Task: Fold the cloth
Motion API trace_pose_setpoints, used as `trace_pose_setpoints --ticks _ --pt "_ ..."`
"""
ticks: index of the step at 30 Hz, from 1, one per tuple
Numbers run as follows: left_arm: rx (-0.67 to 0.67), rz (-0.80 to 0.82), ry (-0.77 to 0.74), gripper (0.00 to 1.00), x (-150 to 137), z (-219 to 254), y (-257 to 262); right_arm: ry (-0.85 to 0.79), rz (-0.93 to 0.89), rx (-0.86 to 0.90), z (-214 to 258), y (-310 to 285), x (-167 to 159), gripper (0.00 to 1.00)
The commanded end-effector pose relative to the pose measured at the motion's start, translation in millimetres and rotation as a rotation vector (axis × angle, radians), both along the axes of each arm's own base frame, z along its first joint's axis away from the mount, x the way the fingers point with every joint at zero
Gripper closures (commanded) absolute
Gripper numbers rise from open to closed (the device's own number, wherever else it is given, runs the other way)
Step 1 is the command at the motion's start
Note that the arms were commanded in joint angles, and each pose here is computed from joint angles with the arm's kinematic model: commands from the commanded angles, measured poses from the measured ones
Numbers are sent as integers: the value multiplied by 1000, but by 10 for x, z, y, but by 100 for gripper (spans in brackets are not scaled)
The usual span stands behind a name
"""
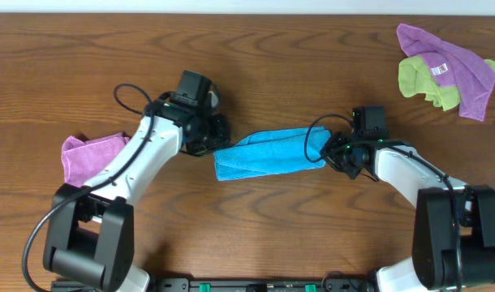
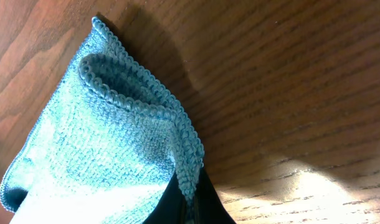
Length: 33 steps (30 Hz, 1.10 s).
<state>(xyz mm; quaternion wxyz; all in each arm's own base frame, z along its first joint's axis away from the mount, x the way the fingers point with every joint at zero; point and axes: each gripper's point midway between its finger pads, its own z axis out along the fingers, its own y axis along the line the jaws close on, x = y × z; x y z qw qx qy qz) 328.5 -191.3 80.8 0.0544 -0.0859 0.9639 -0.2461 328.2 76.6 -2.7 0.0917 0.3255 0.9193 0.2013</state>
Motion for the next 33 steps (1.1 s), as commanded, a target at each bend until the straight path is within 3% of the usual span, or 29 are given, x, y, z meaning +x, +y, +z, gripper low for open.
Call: trace_pose_setpoints --ticks 1,22,33 --pt "30 0 -14 94 25 7 -86 11 14 -19 -51 22 -21 99" --pt "177 -2 155 94 -144 -746 -57 -11 64 -20 -18 46 -16 99" --pt "206 -6 220 94 -214 -1018 -26 -137 141 -14 348 172 60 99"
